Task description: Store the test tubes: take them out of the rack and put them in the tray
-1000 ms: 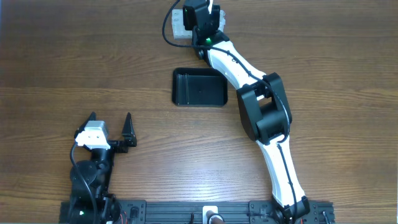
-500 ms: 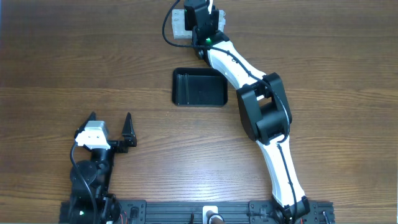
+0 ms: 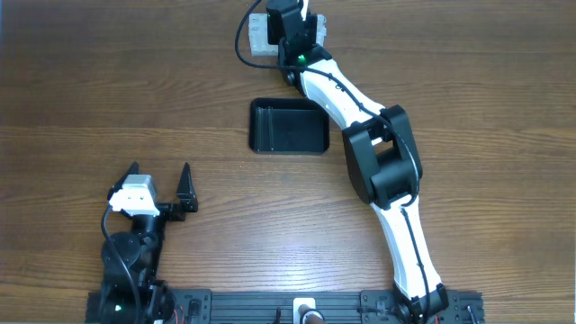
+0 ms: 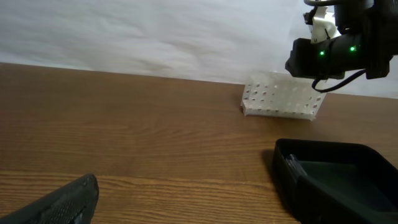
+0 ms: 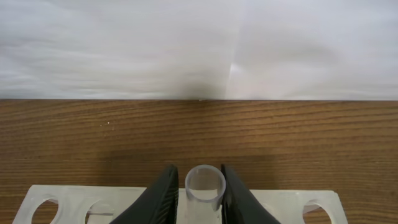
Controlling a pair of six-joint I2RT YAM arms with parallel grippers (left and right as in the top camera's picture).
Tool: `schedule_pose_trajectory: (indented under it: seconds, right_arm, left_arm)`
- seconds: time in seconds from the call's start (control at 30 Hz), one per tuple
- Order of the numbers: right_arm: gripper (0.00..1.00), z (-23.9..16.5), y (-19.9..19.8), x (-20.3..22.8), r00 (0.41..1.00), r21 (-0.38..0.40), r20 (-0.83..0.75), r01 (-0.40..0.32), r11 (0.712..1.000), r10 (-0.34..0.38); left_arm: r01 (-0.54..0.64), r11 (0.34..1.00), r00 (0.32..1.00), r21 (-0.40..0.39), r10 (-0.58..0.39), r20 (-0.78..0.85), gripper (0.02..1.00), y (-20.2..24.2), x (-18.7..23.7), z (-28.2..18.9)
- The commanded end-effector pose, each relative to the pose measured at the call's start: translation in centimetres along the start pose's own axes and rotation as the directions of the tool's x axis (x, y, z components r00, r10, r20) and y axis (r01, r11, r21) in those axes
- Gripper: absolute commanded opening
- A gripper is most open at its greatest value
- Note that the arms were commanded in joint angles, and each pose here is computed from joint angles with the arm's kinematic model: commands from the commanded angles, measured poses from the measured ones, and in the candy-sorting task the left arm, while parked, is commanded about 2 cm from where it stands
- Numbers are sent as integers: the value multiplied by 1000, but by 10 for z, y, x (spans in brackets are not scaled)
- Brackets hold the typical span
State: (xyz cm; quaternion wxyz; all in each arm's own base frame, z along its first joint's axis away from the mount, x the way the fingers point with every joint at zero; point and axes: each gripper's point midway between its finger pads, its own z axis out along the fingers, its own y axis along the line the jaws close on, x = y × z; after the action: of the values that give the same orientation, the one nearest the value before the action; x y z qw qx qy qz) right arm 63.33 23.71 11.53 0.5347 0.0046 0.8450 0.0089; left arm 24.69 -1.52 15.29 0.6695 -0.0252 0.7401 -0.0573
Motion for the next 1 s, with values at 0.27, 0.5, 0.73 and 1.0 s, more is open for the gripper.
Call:
schedule_pose_trajectory:
  seconds: [0.27,0.5,0.73,1.0]
  right_arm:
    - [145,6,-6,0,1000,31,5,3,1000,-3]
    - [112,6,-9,1,1000,48,4,5,999,-5]
    - [66,6,-9,1,1000,47,5,4,999,-4]
    - [60,5,-8,-3,1000,45,11,1,999,-2]
  left_arm:
    - [-14,1000,1000,9,14,2,998,-1,1,0]
    - [-14,1000,1000,9,14,2,1000,-1,1,0]
    - [-14,1000,1000,9,14,2,1000,-1,1,0]
    - [-14,1000,1000,9,14,2,1000,-1,1,0]
